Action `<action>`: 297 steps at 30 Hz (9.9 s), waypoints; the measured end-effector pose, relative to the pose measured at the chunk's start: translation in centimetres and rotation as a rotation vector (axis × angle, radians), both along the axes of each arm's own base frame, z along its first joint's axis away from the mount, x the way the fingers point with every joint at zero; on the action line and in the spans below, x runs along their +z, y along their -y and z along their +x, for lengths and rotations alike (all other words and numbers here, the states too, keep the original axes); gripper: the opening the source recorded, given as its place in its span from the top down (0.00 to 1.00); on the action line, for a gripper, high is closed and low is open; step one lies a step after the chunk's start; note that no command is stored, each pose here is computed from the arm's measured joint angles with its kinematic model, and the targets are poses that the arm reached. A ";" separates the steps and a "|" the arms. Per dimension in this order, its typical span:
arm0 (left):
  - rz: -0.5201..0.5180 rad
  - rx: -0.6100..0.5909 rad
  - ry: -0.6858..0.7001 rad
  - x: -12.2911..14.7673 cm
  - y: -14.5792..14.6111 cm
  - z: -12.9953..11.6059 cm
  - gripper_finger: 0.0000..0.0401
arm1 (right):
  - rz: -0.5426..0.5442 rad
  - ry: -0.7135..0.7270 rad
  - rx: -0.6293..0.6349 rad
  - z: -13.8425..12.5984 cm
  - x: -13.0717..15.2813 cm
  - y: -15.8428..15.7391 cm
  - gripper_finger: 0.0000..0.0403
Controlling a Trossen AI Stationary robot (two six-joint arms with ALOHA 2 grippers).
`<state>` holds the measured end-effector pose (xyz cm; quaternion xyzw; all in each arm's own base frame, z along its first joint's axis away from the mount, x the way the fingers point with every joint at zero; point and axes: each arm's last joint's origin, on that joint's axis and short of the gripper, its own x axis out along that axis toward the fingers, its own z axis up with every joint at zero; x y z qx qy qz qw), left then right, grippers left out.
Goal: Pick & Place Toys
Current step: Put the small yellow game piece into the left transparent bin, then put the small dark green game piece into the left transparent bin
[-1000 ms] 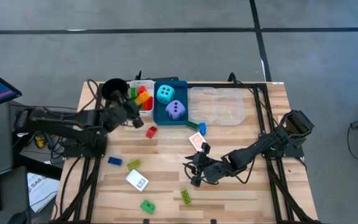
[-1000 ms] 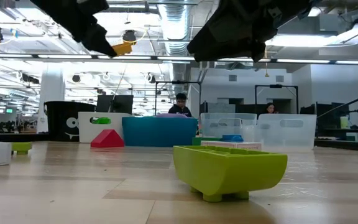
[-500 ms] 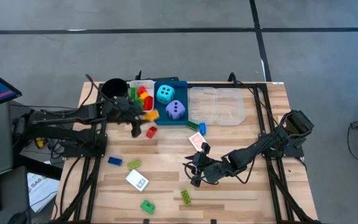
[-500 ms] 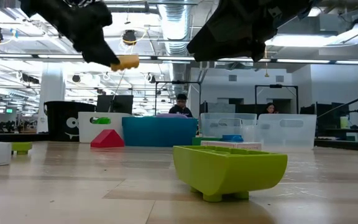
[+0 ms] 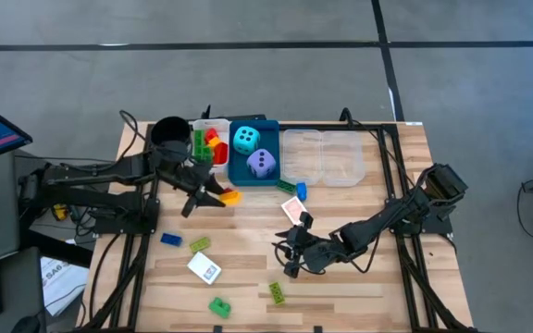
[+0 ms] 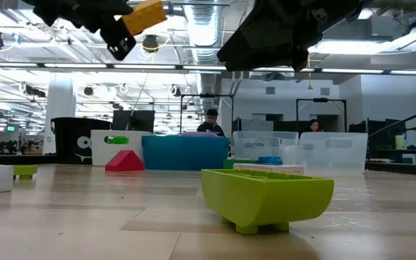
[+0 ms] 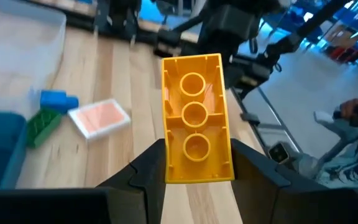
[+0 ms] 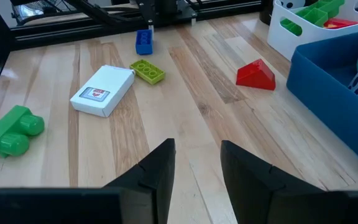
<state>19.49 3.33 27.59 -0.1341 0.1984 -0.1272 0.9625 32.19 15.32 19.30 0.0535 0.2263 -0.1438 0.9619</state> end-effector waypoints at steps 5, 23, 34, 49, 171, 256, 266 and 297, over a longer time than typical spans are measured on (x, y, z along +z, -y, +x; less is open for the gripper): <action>0.062 0.116 0.056 0.5 -0.4 0.3 0.66 | -0.007 0.008 -0.023 0.0 0.0 0.1 0.69; -0.105 -0.043 -0.037 -1.7 1.6 3.6 0.66 | -0.577 -0.050 -0.097 -0.2 1.1 0.3 0.69; -0.232 -0.120 -0.127 -3.4 1.4 4.8 0.66 | -0.637 -0.083 0.057 2.6 1.7 5.0 0.69; -0.268 -0.128 -0.146 -3.4 1.4 4.7 0.65 | -0.710 -0.023 0.164 3.6 2.5 6.3 0.44; -0.105 0.285 0.159 2.6 -2.5 -1.8 0.26 | -0.026 -0.337 -0.586 -1.0 1.3 23.1 0.67; 0.249 0.381 0.086 0.2 0.9 2.3 0.55 | 0.505 -0.322 -0.706 3.4 -5.4 18.9 1.00; 0.250 0.376 0.037 -0.2 0.9 2.2 0.56 | 0.479 -0.442 -0.675 5.3 -4.3 19.0 1.00; 0.245 0.376 0.037 -0.2 1.0 2.2 0.58 | 0.388 -0.484 -0.780 4.3 -4.3 18.3 1.00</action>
